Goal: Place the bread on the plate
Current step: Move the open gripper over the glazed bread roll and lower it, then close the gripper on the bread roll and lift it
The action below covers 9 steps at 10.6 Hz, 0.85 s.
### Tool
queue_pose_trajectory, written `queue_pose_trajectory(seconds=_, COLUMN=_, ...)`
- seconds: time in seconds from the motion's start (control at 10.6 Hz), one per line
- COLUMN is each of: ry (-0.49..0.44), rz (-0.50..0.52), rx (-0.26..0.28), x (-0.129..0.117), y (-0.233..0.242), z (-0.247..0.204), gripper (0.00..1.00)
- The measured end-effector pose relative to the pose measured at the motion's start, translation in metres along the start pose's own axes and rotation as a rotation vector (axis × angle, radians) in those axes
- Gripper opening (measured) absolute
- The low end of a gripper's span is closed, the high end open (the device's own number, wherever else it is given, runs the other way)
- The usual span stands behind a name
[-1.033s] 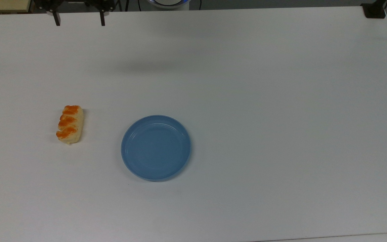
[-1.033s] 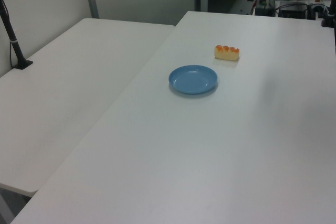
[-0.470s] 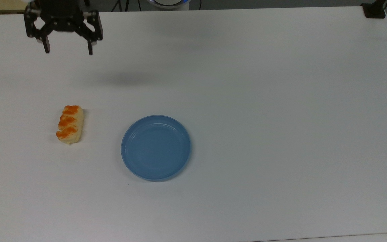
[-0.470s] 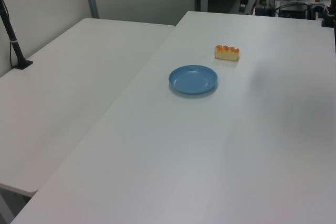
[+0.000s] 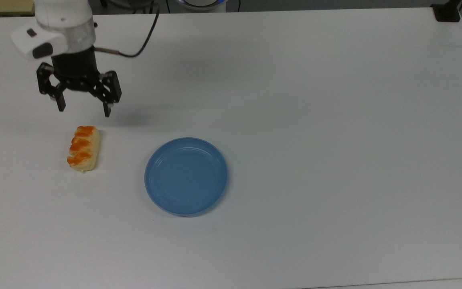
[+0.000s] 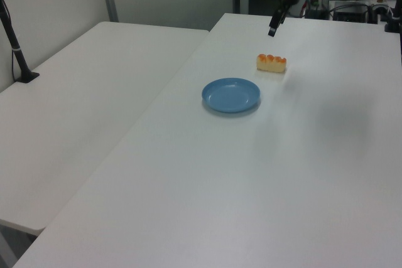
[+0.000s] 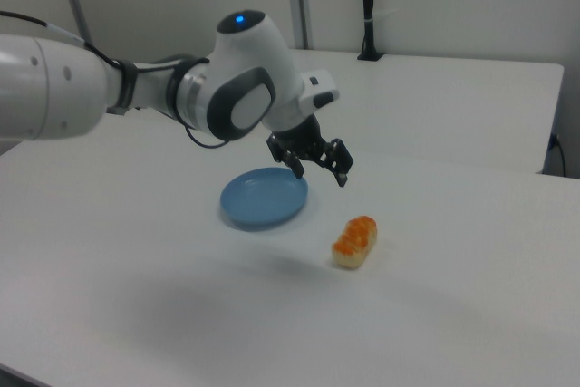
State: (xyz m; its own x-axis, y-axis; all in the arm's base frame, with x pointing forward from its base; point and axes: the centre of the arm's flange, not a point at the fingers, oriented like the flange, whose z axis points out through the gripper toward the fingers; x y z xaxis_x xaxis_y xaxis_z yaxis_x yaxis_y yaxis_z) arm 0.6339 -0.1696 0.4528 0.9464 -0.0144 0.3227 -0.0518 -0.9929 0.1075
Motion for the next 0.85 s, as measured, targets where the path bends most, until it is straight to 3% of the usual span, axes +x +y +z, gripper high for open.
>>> queue_pose_trajectory(seconds=0.85, ry=-0.031, rz=0.000, rx=-0.068, x=-0.020, y=0.031, z=0.108, gripper=1.00)
